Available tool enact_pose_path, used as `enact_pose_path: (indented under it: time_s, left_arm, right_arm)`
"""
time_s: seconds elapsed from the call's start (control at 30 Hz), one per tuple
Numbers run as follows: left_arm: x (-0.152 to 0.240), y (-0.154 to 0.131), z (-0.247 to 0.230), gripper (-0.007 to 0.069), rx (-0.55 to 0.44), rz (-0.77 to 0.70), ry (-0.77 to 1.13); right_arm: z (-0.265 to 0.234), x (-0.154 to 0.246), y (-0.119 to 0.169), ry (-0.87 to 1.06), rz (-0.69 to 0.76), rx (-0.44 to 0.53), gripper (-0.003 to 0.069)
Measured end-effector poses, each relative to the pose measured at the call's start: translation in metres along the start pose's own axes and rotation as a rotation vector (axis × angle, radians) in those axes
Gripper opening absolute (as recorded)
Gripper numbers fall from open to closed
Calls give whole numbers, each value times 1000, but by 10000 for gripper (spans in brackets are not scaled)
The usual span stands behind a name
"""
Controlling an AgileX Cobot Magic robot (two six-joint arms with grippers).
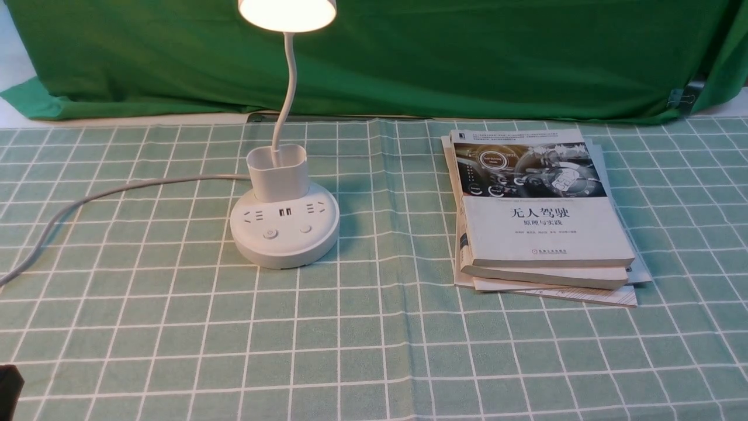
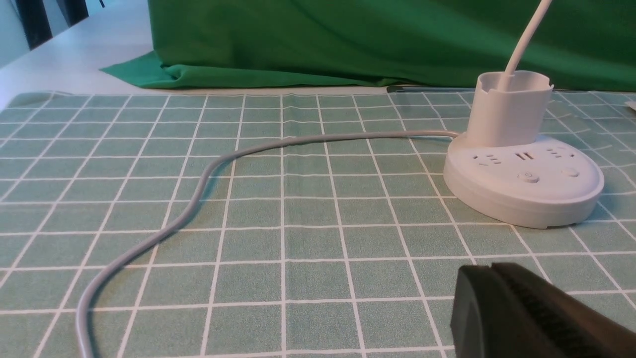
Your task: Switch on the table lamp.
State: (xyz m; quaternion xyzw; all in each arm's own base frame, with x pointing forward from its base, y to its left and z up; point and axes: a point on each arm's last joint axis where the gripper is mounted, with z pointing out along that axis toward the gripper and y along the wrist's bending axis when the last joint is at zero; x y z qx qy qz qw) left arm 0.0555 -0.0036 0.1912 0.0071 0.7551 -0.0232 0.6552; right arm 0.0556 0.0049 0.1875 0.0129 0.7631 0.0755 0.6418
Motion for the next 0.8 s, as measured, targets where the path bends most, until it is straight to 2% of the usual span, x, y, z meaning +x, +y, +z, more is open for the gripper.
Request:
enact_pose_path:
  time_s: [0.8]
  left_arm:
    - [0,0,0,21,0,19,0]
  right_arm:
    - [0,0,0,0,0,0,238]
